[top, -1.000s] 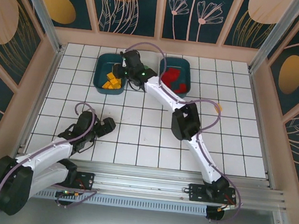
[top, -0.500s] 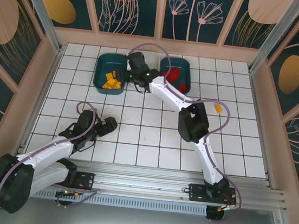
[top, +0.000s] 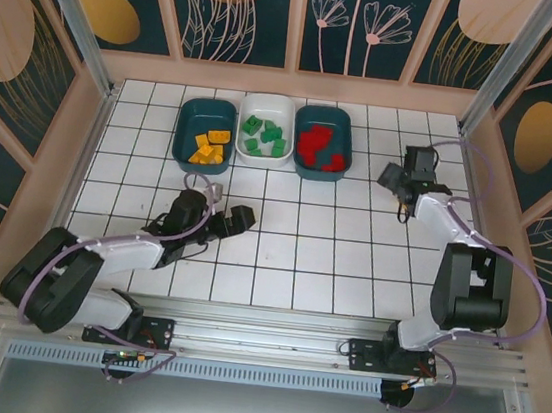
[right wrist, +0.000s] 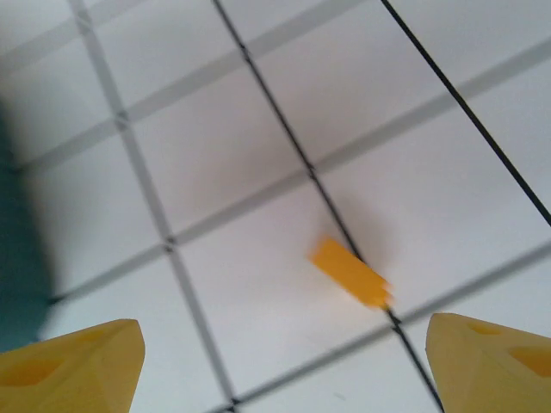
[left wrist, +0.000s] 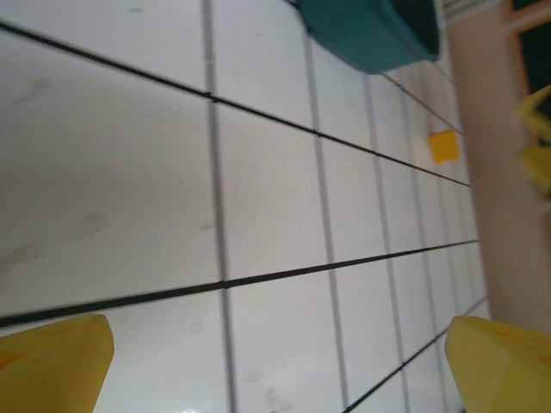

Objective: Sort the legos into containers by color

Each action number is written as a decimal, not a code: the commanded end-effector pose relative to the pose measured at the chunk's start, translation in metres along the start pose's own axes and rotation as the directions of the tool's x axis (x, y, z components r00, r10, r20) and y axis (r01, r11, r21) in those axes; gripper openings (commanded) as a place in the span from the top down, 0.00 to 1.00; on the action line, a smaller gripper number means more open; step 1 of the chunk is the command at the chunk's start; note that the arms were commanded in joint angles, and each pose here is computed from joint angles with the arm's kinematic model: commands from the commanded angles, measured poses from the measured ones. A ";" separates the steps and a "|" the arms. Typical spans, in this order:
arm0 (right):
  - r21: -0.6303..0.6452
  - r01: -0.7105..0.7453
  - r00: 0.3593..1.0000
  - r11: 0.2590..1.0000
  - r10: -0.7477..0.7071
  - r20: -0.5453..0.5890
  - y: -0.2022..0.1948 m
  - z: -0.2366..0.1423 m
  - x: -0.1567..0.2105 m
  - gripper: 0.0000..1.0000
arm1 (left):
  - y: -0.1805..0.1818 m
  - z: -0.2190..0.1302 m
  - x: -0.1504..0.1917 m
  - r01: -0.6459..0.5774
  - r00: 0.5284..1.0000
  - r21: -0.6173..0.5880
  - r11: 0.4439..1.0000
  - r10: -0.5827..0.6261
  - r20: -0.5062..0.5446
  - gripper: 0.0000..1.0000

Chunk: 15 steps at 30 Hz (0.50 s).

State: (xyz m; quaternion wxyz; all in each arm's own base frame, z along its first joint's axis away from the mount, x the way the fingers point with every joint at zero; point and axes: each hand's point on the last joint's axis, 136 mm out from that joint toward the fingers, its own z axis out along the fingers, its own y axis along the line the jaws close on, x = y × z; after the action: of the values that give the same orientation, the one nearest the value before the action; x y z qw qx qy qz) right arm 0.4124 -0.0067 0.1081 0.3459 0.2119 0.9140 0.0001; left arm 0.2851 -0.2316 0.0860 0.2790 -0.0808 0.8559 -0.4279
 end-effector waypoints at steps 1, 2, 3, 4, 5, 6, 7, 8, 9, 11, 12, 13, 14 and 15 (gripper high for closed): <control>0.003 -0.001 0.999 1.000 0.001 -0.045 -0.003 0.017 0.010 0.14 | -0.028 0.008 -0.011 -0.016 1.000 0.120 0.993 0.014 0.011 0.02; 0.016 0.001 0.998 1.000 0.000 -0.062 -0.007 0.024 0.013 0.14 | -0.029 0.009 -0.010 -0.019 1.000 0.121 0.993 0.018 0.005 0.01; 0.038 0.003 0.997 0.999 0.000 -0.076 -0.012 0.031 0.014 0.14 | -0.026 0.009 -0.009 -0.023 1.000 0.109 0.994 0.023 0.002 0.01; 0.058 0.005 0.997 0.998 0.000 -0.083 -0.015 0.038 0.015 0.14 | -0.022 0.009 -0.007 -0.027 1.000 0.091 0.995 0.027 0.000 0.02; 0.073 0.006 0.996 0.997 0.000 -0.093 -0.018 0.044 0.016 0.15 | -0.019 0.007 -0.007 -0.029 1.000 0.081 0.996 0.029 0.003 0.01; 0.082 0.016 0.994 0.997 -0.008 -0.105 -0.019 0.050 0.017 0.17 | -0.017 0.006 -0.006 -0.030 1.000 0.072 0.997 0.030 0.002 0.01; 0.098 0.030 0.993 0.995 -0.018 -0.113 -0.021 0.056 0.017 0.18 | -0.016 0.004 -0.005 -0.032 0.999 0.066 0.997 0.032 0.004 0.02; 0.119 0.036 0.992 0.992 -0.021 -0.121 -0.023 0.060 0.017 0.20 | -0.015 0.002 -0.004 -0.033 0.999 0.066 0.997 0.033 0.006 0.01; 0.142 0.043 0.991 0.989 -0.025 -0.129 -0.027 0.065 0.017 0.22 | -0.014 0.000 -0.004 -0.033 0.999 0.061 0.998 0.032 0.011 0.02; 0.168 0.048 0.989 0.985 -0.023 -0.145 -0.033 0.073 0.018 0.26 | -0.013 -0.003 -0.004 -0.036 0.999 0.053 0.998 0.035 0.018 0.02; 0.177 0.047 0.989 0.983 -0.021 -0.148 -0.035 0.076 0.017 0.29 | -0.012 -0.005 -0.004 -0.037 0.999 0.049 0.998 0.036 0.022 0.02; 0.191 0.043 0.988 0.981 -0.014 -0.151 -0.039 0.079 0.016 0.31 | -0.012 -0.006 -0.004 -0.039 0.999 0.048 0.998 0.038 0.026 0.01; 0.205 0.041 0.988 0.978 -0.010 -0.151 -0.042 0.081 0.016 0.33 | -0.011 -0.006 -0.004 -0.040 0.999 0.046 0.998 0.039 0.028 0.01; 0.220 0.035 0.988 0.975 -0.001 -0.152 -0.046 0.083 0.015 0.35 | -0.011 -0.007 -0.003 -0.041 0.999 0.042 0.998 0.040 0.027 0.01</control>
State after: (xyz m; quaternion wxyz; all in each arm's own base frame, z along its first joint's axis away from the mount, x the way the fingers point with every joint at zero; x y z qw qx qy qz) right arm 0.4349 -0.0366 0.0254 0.2528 0.2238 0.9396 -0.0559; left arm 0.2872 -0.2359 0.1015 0.2956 -0.0704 0.8405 -0.4486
